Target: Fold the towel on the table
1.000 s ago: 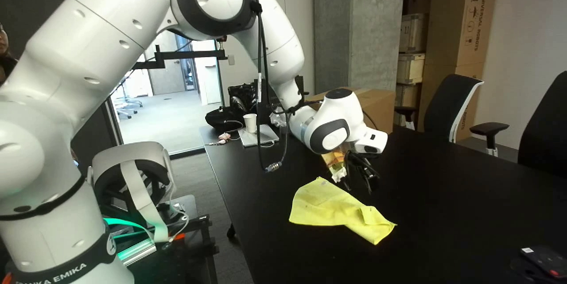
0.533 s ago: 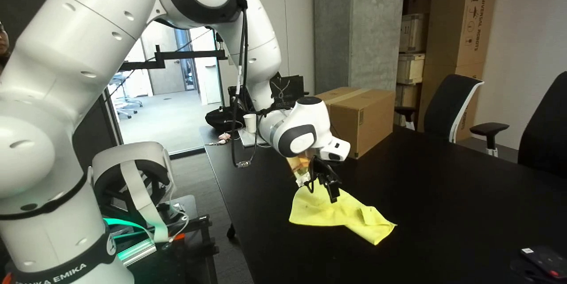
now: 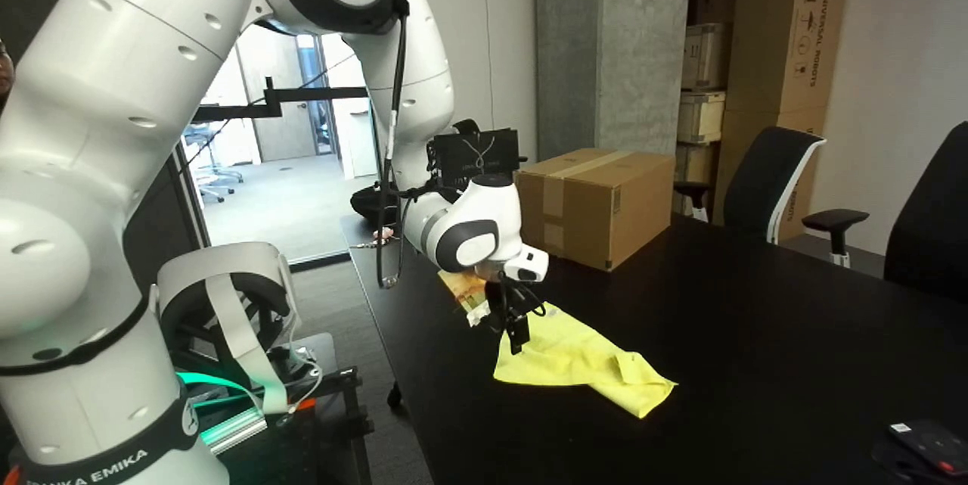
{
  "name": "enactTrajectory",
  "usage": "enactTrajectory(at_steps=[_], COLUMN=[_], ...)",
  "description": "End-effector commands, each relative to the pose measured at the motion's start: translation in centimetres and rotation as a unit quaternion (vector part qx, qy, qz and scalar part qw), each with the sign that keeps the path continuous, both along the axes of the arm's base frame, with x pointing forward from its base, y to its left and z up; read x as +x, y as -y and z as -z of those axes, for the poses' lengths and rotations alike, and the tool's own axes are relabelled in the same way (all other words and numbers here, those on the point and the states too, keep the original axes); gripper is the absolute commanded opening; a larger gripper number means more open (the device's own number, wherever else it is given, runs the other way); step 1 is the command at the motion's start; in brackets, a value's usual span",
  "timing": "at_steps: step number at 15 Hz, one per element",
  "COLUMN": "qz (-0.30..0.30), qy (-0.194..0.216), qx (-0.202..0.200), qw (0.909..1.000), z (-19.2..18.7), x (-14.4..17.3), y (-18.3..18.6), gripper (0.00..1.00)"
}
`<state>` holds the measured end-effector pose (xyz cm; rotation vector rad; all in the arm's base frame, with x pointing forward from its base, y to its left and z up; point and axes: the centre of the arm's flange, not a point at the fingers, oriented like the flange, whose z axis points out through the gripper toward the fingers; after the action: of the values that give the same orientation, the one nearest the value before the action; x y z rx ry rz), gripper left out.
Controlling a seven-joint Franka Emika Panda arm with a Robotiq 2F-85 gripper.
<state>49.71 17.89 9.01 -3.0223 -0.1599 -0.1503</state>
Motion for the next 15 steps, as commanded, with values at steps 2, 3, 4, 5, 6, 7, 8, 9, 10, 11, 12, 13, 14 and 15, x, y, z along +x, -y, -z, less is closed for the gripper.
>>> enactTrajectory(at_steps=[2, 3, 4, 5, 6, 7, 8, 9, 10, 11, 12, 13, 14, 15], qz=[-0.085, -0.094, -0.101, -0.105, -0.106, -0.104, -0.099, -0.098, -0.094, -0.091, -0.09, -0.089, -0.089, -0.09], qy=[-0.016, -0.017, -0.014, -0.007, -0.005, -0.001, 0.004, 0.006, 0.006, 0.005, 0.004, 0.003, 0.002, 0.002], qx=[-0.01, -0.013, -0.018, -0.023, -0.025, -0.029, -0.034, -0.039, -0.044, -0.048, -0.051, -0.054, -0.057, -0.058], qw=[0.9962, 0.9953, 0.9946, 0.9942, 0.9941, 0.9941, 0.9945, 0.9944, 0.9946, 0.9947, 0.9946, 0.9946, 0.9944, 0.9942], z=[0.3, 0.5, 0.9, 1.2, 1.4, 1.6, 1.8, 2.1, 2.4, 2.6, 2.8, 3.1, 3.4, 3.7], x=[-2.0, -2.1, -2.1, -1.9, -1.7, -1.5, -1.3, -1.1, -0.9, -0.8, -0.7, -0.7, -0.7, -0.7], y=[-0.1, -0.2, -0.2, -0.2, -0.2, -0.1, -0.1, 0.0, 0.0, 0.1, 0.0, -0.1, -0.2, -0.6], gripper=[1.0, 1.0, 1.0, 1.0, 1.0, 1.0, 1.0, 1.0, 1.0, 1.0, 1.0, 1.0, 1.0, 1.0])
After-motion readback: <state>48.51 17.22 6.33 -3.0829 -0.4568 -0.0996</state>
